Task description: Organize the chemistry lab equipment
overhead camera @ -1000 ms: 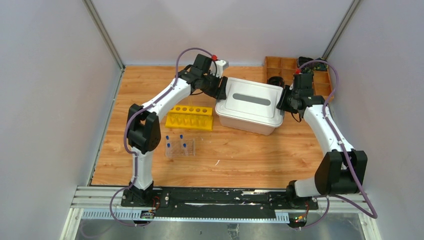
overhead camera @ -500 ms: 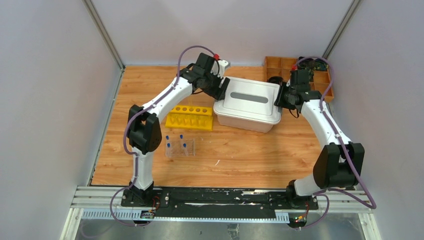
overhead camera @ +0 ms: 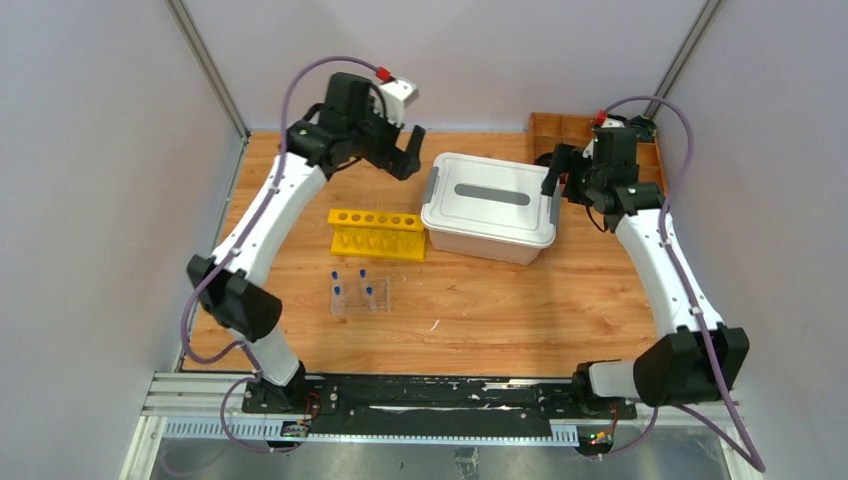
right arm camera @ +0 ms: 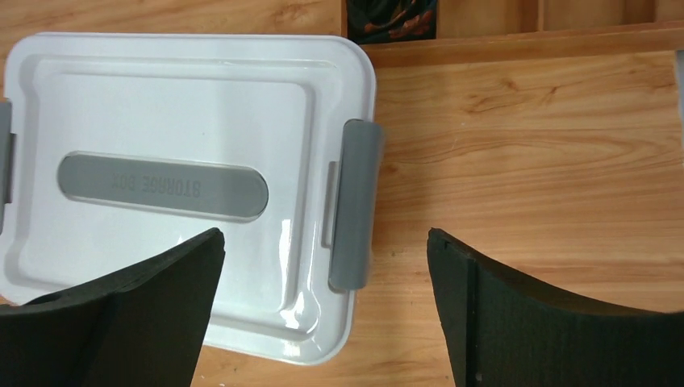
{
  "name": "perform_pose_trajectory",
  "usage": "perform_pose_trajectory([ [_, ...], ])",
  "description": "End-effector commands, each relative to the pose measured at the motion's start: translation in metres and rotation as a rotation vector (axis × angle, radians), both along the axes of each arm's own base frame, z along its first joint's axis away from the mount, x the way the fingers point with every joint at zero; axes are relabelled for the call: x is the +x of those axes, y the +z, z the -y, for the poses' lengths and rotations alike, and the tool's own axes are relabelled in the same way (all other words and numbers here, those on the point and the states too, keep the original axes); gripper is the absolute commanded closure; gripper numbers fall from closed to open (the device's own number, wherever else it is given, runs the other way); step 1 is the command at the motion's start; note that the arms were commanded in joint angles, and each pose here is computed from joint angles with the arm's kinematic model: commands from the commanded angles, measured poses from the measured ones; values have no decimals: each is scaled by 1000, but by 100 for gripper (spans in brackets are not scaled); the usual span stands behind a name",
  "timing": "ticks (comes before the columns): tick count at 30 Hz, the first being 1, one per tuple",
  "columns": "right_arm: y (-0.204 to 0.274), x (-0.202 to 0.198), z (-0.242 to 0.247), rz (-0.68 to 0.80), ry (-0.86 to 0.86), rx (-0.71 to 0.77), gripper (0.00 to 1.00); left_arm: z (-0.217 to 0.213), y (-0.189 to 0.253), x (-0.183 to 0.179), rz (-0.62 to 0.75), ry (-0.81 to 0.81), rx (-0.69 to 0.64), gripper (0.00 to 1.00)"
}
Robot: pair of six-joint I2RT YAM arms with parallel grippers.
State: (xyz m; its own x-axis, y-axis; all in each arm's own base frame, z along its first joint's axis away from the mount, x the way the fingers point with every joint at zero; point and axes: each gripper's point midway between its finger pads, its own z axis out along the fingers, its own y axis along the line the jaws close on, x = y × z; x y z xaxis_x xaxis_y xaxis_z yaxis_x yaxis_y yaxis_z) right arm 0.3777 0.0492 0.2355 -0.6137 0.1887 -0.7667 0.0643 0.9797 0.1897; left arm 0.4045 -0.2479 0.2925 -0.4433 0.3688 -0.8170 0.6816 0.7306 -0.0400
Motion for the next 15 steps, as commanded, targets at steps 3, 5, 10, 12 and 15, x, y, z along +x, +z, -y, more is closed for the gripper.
perform_pose_trajectory([
  [3,21,-38,26,74,-108,-76,1,-95,58,-28,143,170,11,0],
  [5,7,-52,39,72,-168,-112,0,-130,47,-41,133,254,37,0],
  [10,-35,-79,70,156,-273,-219,0,-209,3,-69,143,435,81,0],
  [12,-52,-87,79,199,-314,-237,0,-233,-21,-78,156,483,96,0],
  [15,-85,-96,87,217,-356,-253,0,-252,-62,-89,167,523,103,0],
])
